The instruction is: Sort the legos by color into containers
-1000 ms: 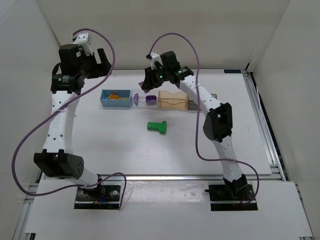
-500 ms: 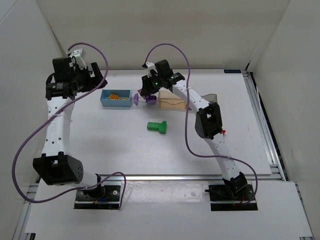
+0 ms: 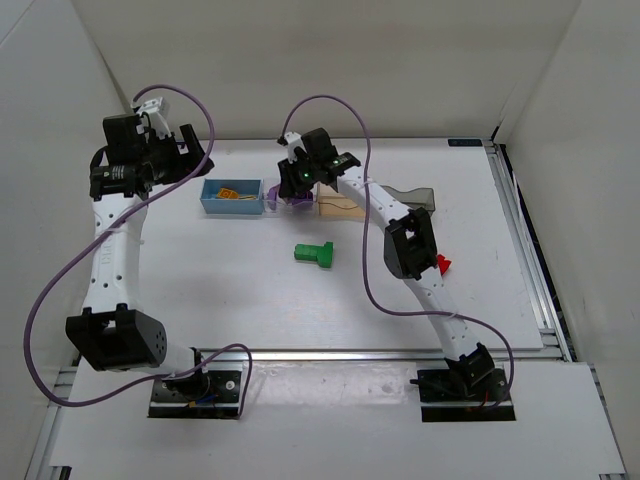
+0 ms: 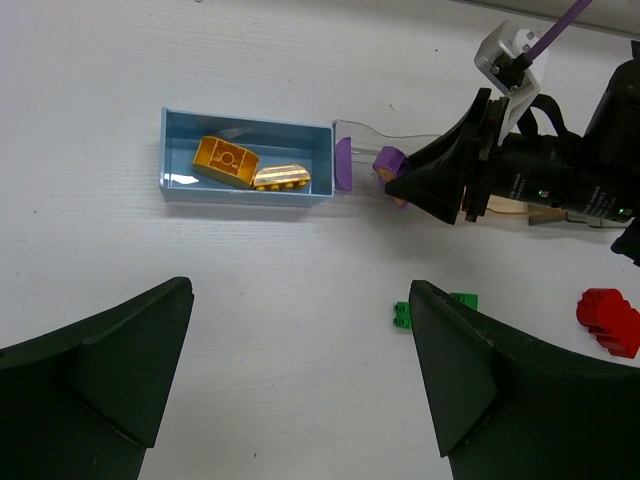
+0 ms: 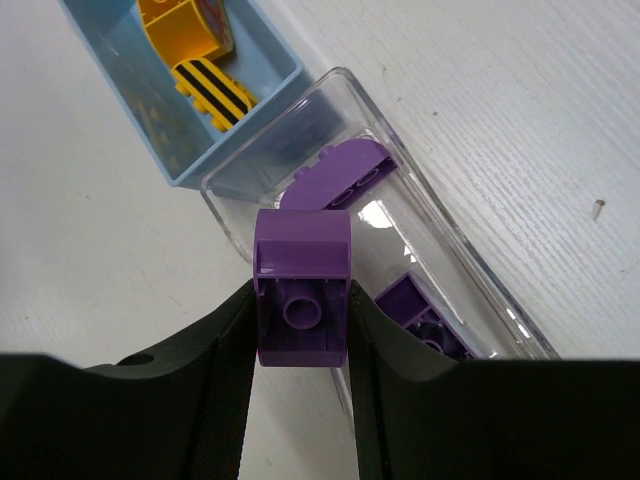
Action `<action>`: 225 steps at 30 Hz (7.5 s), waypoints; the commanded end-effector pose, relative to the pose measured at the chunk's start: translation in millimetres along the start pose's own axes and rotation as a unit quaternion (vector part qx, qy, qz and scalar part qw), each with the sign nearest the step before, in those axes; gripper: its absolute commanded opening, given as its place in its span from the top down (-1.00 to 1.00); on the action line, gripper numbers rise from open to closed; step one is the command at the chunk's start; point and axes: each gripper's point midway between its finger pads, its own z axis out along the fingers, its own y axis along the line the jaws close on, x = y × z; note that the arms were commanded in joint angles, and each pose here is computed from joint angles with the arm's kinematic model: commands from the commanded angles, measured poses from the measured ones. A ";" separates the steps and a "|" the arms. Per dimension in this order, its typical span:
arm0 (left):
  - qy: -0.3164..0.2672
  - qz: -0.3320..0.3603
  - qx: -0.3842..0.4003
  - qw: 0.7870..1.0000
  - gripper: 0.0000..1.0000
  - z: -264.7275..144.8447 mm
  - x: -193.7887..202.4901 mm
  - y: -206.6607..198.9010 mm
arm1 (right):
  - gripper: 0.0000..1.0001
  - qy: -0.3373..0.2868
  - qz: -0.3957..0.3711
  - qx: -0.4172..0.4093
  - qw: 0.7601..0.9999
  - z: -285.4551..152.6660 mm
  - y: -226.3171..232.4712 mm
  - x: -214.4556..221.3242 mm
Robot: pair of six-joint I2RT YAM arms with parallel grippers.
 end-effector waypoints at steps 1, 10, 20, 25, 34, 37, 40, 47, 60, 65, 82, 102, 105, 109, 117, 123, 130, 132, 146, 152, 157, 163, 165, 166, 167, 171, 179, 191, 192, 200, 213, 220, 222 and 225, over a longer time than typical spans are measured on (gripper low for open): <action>-0.015 0.000 0.008 1.000 -0.99 -11.0 -4.1 -4.4 | 0.51 -0.050 -0.029 0.024 0.998 -1.3 -6.7 -31.4; -0.010 -0.002 0.009 1.000 -0.99 -7.1 -0.7 -3.1 | 0.05 -0.063 -0.065 0.043 0.995 3.2 -10.0 -39.4; -0.003 0.015 0.053 0.998 -0.99 -6.2 4.1 -15.6 | -0.34 -0.072 -0.083 0.030 0.993 -16.2 3.7 -54.0; 0.043 0.060 0.188 0.979 -0.99 -10.6 37.2 -56.5 | -0.36 -0.120 -0.128 -0.020 0.984 -93.6 46.4 -103.4; 0.164 0.258 0.343 0.888 -0.98 -11.6 154.4 -84.8 | -0.41 -0.110 -0.152 -0.107 0.976 -278.2 41.2 -88.5; 0.171 0.308 0.356 0.866 -0.96 0.1 173.3 -89.1 | -0.37 -0.065 -0.147 -0.116 0.980 -304.0 27.5 -40.9; 0.167 0.369 0.372 0.836 -0.87 19.5 192.2 -97.0 | -0.31 -0.015 -0.147 -0.115 0.982 -321.8 28.0 11.3; 0.144 0.472 0.391 0.777 -0.75 66.4 227.4 -125.3 | -0.30 0.007 -0.131 -0.062 0.989 -353.9 35.7 67.0; 0.097 0.559 0.416 0.710 -0.69 134.9 247.8 -137.3 | -0.30 0.012 -0.079 -0.007 0.997 -370.0 42.9 89.7; 0.097 0.564 0.440 0.692 -0.69 144.1 252.4 -142.9 | -0.31 0.017 -0.074 0.005 0.997 -374.8 41.3 92.1; 0.133 0.562 0.494 0.649 -0.64 133.0 276.5 -148.5 | -0.31 0.013 -0.053 0.015 0.998 -378.8 24.6 93.9; 0.174 0.564 0.469 0.657 -0.15 146.4 295.4 -153.2 | -0.31 0.008 -0.043 0.012 0.999 -368.4 14.1 91.5; 0.176 0.563 0.458 0.665 0.03 150.3 292.6 -152.3 | -0.32 0.004 -0.045 0.013 0.999 -366.7 11.8 89.0; 0.177 0.563 0.446 0.673 0.21 151.0 288.8 -151.0 | -0.38 -0.008 -0.062 0.012 0.998 -360.9 8.8 83.4; 0.135 0.516 0.446 0.719 0.35 133.5 253.9 -172.6 | -0.48 -0.043 -0.115 -0.062 0.991 -335.2 27.7 67.6; 0.080 0.447 0.487 0.746 0.35 91.8 203.5 -214.5 | -0.54 -0.045 -0.143 -0.134 0.980 -298.8 45.3 60.4; 0.053 0.416 0.513 0.749 0.35 59.5 178.7 -236.6 | -0.57 -0.043 -0.171 -0.157 0.972 -272.9 47.9 48.1; 0.048 0.415 0.517 0.747 0.36 53.5 176.4 -238.0 | -0.57 -0.047 -0.183 -0.168 0.967 -268.8 55.4 40.8; 0.018 0.435 0.480 0.761 0.38 53.2 172.1 -231.6 | -0.59 -0.056 -0.119 -0.199 0.971 -263.2 72.9 24.2; -0.068 0.471 0.396 0.785 0.46 64.0 145.6 -225.4 | -0.63 -0.084 0.046 -0.204 0.974 -269.8 51.7 10.4; -0.109 0.481 0.352 0.795 0.47 65.7 131.3 -222.5 | -0.64 -0.083 0.197 -0.216 0.953 -276.0 37.4 8.0; -0.132 0.488 0.341 0.792 0.47 66.4 120.3 -227.9 | -0.65 -0.082 0.240 -0.250 0.935 -273.3 40.3 3.3; -0.132 0.489 0.343 0.791 0.47 66.2 120.5 -228.7 | -0.68 -0.079 0.236 -0.257 0.934 -272.4 44.0 1.3; -0.134 0.491 0.342 0.790 0.47 66.5 119.6 -229.2 | -0.69 -0.077 0.238 -0.261 0.932 -271.9 44.8 1.2; -0.136 0.491 0.343 0.789 0.47 66.4 119.1 -230.4 | -0.71 -0.078 0.237 -0.265 0.932 -271.7 45.6 0.4; -0.141 0.496 0.346 0.784 0.48 64.8 118.0 -234.4 | -0.73 -0.076 0.236 -0.267 0.931 -269.6 45.9 -1.6; -0.142 0.498 0.361 0.776 0.48 59.7 122.5 -242.5 | -0.74 -0.073 0.220 -0.274 0.933 -257.9 45.3 -5.4; -0.138 0.504 0.375 0.766 0.48 57.7 131.2 -253.4 | -0.35 -0.060 0.180 -0.297 0.936 -242.1 68.2 -10.0; -0.135 0.504 0.376 0.766 0.48 58.7 133.0 -253.2 | -0.29 -0.056 0.177 -0.300 0.936 -241.5 71.5 -7.3; -0.141 0.503 0.371 0.768 0.48 61.9 130.9 -254.4 | -0.31 -0.031 0.165 -0.304 0.938 -241.3 89.1 15.6; -0.143 0.506 0.370 0.766 0.48 58.4 132.8 -253.3 | 1.00 -0.033 0.154 -0.305 0.939 -243.4 91.2 19.4; -0.121 0.505 0.368 0.771 0.49 50.6 151.1 -239.6 | 1.00 -0.070 0.158 -0.276 0.946 -265.2 63.6 6.7; -0.108 0.505 0.369 0.772 0.50 49.5 161.3 -233.8 | 1.00 -0.077 0.160 -0.267 0.947 -271.5 55.8 5.4; -0.103 0.506 0.372 0.771 0.51 43.8 165.3 -230.9 | 1.00 -0.088 0.162 -0.253 0.950 -279.9 44.8 5.0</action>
